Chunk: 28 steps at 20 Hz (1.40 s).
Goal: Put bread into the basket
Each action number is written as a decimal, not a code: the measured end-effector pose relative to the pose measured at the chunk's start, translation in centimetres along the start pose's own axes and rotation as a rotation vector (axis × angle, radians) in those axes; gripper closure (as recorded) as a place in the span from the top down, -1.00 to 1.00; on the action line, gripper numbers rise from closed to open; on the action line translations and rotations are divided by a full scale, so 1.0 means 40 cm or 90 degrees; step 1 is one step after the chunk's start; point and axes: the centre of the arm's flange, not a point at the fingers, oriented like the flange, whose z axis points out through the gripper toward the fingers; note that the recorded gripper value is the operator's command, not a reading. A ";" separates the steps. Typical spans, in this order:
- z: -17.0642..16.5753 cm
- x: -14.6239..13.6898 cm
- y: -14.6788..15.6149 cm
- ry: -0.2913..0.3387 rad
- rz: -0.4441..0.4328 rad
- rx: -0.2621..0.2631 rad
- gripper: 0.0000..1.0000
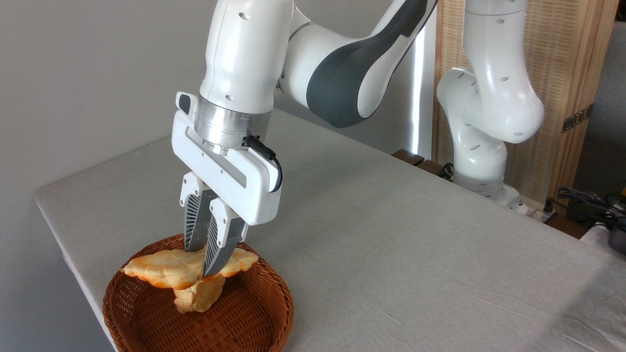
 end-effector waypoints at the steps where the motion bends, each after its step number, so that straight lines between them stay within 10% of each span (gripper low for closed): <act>1: 0.000 0.000 0.000 0.000 0.000 0.000 0.99; 17: -0.068 0.036 0.008 0.019 -0.047 0.000 1.00; 28: -0.123 0.067 0.105 -0.179 0.066 -0.062 1.00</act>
